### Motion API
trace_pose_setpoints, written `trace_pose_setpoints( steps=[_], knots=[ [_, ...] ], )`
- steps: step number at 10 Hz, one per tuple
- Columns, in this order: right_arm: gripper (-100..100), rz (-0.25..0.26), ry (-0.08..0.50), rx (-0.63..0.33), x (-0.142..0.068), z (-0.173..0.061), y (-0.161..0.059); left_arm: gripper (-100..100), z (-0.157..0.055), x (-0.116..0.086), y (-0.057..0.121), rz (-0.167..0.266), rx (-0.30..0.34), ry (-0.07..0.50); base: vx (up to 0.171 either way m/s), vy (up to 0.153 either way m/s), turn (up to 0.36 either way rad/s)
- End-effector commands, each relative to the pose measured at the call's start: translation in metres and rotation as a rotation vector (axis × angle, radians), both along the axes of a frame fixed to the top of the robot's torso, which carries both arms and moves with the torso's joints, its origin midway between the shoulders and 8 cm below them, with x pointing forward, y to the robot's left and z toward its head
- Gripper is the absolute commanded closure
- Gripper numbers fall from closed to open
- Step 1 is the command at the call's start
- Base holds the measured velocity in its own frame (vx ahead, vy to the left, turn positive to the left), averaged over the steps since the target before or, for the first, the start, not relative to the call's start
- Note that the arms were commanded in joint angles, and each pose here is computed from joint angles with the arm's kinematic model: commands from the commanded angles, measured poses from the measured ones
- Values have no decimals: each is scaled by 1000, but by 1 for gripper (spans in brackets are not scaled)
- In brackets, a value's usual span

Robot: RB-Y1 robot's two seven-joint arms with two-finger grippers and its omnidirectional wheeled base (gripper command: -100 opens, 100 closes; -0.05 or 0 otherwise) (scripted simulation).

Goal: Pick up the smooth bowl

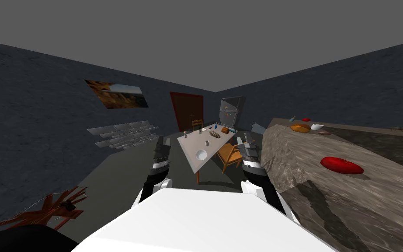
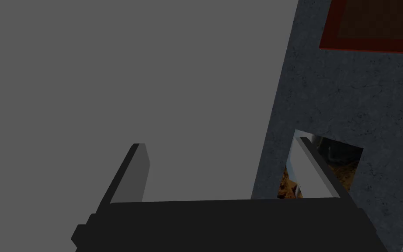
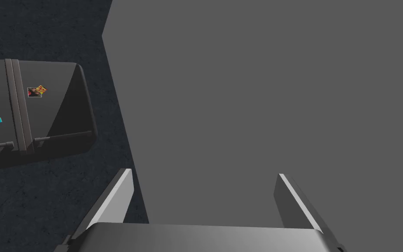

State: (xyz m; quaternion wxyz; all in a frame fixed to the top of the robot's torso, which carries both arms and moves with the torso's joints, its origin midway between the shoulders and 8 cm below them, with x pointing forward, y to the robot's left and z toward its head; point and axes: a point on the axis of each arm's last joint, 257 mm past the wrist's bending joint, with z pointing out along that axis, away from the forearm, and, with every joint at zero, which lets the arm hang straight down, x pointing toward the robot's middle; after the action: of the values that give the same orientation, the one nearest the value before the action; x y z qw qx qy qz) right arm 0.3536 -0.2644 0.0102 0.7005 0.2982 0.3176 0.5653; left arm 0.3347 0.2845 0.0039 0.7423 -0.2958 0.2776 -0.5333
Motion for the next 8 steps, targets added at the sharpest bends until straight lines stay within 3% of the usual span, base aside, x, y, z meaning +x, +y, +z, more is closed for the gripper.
trace_pose_setpoints(
  steps=[1,4,8],
  knots=[
    [0,0,0,0,0,0,0,-100,-3,4,-3,-18,29,18,-8,11,-74],
    [0,0,0,0,0,0,0,-100,-19,20,-5,-51,87,84,-26,60,-151],
    [0,0,0,0,0,0,0,-100,-57,52,6,-63,125,221,-48,90,-234]
  ],
)
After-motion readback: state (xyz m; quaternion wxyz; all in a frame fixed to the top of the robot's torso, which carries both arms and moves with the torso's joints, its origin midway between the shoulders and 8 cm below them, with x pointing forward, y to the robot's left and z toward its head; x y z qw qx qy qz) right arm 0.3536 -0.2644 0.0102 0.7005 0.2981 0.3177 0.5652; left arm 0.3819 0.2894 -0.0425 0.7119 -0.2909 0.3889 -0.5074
